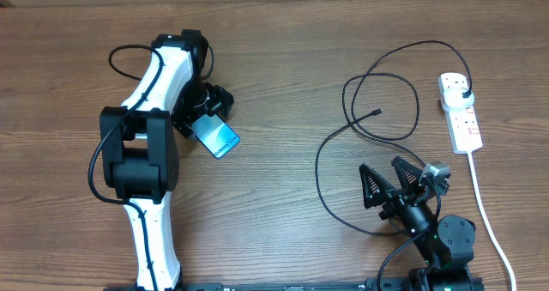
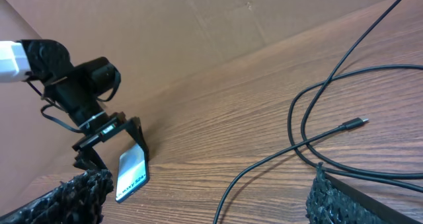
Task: Plug charger to phone and switch on socket
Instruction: 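Move the left gripper over the phone and grasp it, then lift the phone with the left gripper, tilting it upright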
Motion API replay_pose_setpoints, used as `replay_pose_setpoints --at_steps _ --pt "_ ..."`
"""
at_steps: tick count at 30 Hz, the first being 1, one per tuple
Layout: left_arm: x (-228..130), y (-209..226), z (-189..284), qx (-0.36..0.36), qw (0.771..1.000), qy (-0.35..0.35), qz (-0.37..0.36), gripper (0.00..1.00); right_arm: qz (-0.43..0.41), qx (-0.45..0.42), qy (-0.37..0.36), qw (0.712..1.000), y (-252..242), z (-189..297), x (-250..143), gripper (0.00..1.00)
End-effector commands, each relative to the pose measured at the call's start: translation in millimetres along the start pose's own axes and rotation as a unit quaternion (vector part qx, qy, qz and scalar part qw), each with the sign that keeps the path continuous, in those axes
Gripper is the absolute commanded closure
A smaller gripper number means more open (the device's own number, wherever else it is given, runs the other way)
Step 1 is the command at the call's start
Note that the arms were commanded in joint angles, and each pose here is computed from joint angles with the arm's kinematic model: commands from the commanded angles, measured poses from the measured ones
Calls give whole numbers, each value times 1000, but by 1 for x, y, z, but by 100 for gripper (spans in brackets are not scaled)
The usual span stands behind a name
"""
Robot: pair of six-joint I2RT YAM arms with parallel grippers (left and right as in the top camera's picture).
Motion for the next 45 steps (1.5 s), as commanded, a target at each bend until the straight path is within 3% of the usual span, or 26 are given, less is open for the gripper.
replay_pose_setpoints --at_steps 1,23,34,38,42,45 --pt "5 -4 -3 3 1000 -9 8 0 1 -3 0 1000 -2 -1 -3 0" --pt "-1 11 -31 32 999 -6 8 0 1 -3 0 1000 -2 -1 -3 0" --pt "-6 20 -49 42 999 2 6 29 1 -3 0 1000 -2 -1 -3 0" --pt "-3 16 -49 34 999 -2 -24 34 1 -3 0 1000 -2 -1 -3 0" --pt "0 3 -50 5 994 -6 -105 35 1 -3 0 1000 -2 -1 -3 0" --pt "2 1 -50 2 991 -10 -134 28 1 -3 0 1000 -2 -1 -3 0"
Point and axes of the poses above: each gripper's point midway between its finger pads, its own z axis back along the fingers, its own y axis along the line the jaws close on, x = y × z, the point moved 1 cm from there along z, back along the fingers, and after that the axes turned 1 degree about z, right-handed, at the moved point
